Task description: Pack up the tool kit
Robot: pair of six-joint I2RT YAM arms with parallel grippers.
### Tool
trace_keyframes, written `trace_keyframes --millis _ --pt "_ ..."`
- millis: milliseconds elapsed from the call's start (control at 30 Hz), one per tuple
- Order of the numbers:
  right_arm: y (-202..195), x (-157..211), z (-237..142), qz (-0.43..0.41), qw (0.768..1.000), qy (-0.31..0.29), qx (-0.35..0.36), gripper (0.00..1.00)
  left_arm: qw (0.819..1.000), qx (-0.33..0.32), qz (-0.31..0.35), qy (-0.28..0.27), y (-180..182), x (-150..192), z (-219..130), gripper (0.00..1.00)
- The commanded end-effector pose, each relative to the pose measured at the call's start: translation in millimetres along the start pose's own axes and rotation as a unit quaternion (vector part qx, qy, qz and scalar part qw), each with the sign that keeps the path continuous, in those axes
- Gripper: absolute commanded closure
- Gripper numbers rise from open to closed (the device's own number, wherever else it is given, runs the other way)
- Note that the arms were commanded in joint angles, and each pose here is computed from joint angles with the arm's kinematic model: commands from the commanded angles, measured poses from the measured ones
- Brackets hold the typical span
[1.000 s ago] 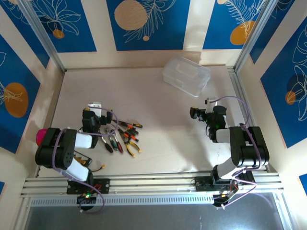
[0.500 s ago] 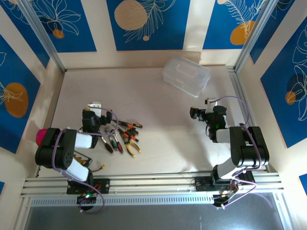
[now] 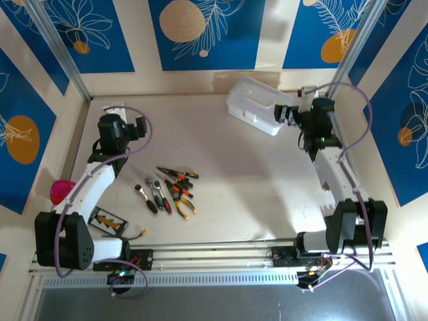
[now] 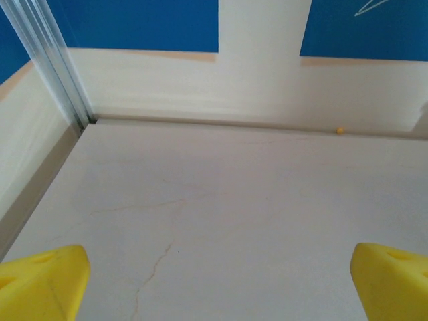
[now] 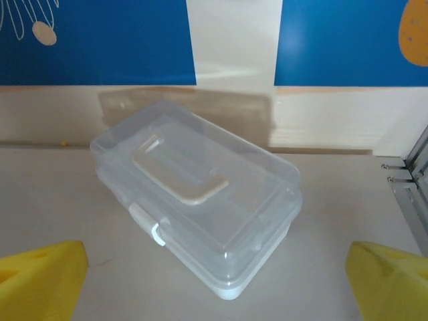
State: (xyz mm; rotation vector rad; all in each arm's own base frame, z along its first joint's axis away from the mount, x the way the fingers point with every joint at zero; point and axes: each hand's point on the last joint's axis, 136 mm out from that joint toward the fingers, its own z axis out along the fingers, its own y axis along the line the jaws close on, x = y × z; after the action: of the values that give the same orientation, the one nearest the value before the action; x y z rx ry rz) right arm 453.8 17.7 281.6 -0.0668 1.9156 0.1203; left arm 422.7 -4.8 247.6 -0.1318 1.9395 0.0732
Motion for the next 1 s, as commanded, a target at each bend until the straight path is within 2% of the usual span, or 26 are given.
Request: trace_keyframes --millis 0,200,400,467,600,733,967 --pt "-5 27 25 0.008 0.994 0.113 0.004 0.01 0.993 0.002 0.005 0.116 -2 43 -6 0.00" --pt "-10 -20 93 0.048 0.989 0.135 0.015 0.01 0.992 0.003 0.006 0.127 -2 45 -15 0.00" --pt "-14 -32 162 0.066 0.983 0.169 0.014 0.01 0.990 0.021 0.001 0.139 -10 55 -17 0.00" --pt "-13 -33 180 0.072 0.984 0.164 -0.001 0.01 0.990 0.022 0.003 0.140 -11 56 -17 0.00" --pt "-14 -24 203 0.103 0.982 0.154 -0.043 0.01 0.989 0.033 0.000 0.141 -15 57 -15 0.00" --pt "-20 -7 217 0.118 0.979 0.154 -0.054 0.01 0.989 0.039 -0.002 0.144 -18 59 -13 0.00" --pt "-17 36 221 0.143 0.963 0.202 -0.104 0.01 0.988 0.051 -0.009 0.146 -23 63 -10 0.00"
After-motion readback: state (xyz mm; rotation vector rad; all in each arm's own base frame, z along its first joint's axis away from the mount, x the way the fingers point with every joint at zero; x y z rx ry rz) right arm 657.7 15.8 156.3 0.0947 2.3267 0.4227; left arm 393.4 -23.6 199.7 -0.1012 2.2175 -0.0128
